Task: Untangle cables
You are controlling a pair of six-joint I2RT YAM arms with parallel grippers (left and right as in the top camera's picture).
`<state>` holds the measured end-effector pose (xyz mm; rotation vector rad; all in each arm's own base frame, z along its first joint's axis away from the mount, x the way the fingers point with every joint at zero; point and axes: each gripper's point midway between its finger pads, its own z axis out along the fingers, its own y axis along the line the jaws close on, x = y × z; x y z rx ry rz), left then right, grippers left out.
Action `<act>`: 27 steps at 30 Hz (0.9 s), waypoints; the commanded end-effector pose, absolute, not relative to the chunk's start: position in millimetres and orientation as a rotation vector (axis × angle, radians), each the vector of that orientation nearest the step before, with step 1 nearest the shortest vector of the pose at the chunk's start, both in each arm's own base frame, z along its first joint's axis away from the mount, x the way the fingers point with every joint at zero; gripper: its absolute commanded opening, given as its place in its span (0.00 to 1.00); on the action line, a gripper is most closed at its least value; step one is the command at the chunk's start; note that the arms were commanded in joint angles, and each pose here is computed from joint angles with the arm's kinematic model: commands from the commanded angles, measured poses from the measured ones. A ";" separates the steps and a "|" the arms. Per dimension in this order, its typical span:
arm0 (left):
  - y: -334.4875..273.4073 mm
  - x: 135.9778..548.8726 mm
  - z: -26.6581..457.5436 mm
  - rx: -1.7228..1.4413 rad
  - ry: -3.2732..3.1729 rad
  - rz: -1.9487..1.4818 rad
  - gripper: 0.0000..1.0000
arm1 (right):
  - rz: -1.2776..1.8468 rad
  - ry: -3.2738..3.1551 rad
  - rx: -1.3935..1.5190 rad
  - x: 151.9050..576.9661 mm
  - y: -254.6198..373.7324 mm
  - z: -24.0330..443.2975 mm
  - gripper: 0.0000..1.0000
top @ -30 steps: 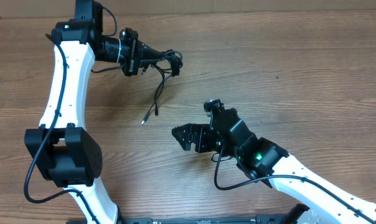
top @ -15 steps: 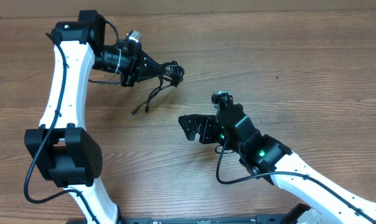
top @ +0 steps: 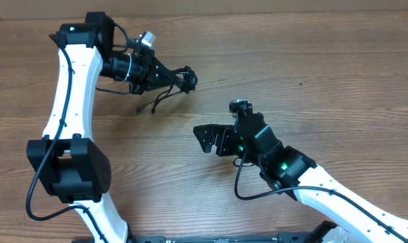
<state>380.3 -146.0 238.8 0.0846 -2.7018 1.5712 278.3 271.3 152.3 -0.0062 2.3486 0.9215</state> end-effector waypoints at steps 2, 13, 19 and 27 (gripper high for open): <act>-148.6 378.8 246.6 -0.331 -2.807 1.655 0.04 | 0.875 2.314 -0.030 285.4 267.7 156.0 0.97; -149.4 371.8 247.8 -0.828 -2.846 1.701 0.04 | 0.727 2.220 -0.001 310.7 246.8 164.2 0.97; -161.8 348.0 256.0 -1.103 -2.731 1.777 0.04 | 0.703 2.183 0.111 334.7 219.2 169.5 0.97; -194.7 333.0 260.6 -1.204 -2.622 1.816 0.04 | 0.794 2.149 0.119 345.8 212.8 180.5 0.97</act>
